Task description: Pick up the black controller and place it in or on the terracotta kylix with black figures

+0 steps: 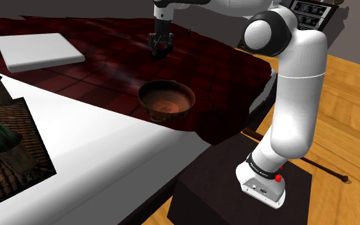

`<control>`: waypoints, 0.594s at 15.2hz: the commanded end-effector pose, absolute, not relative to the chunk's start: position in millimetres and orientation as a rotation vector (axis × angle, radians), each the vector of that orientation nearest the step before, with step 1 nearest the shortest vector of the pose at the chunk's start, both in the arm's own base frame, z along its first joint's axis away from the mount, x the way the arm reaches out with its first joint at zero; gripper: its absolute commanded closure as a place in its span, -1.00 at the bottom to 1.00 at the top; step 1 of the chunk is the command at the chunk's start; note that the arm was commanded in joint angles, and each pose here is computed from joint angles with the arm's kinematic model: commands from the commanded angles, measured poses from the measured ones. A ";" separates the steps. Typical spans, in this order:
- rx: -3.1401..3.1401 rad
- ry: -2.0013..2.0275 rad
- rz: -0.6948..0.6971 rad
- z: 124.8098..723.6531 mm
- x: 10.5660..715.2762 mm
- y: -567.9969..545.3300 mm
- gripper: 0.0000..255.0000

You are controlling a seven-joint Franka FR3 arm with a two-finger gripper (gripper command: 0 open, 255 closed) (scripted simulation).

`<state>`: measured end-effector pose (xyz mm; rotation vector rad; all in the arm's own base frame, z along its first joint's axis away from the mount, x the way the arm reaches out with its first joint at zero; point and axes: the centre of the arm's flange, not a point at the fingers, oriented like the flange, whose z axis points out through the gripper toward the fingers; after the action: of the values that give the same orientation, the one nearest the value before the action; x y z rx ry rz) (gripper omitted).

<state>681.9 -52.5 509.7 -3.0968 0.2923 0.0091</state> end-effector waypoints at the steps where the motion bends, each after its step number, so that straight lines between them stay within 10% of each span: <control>1: -3.097 0.292 0.009 520.3 682.6 -53.6 1.00; 9: -3.097 0.292 0.009 562.6 682.6 -53.6 1.00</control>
<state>683.0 -54.5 557.1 -3.0968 0.2924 0.0089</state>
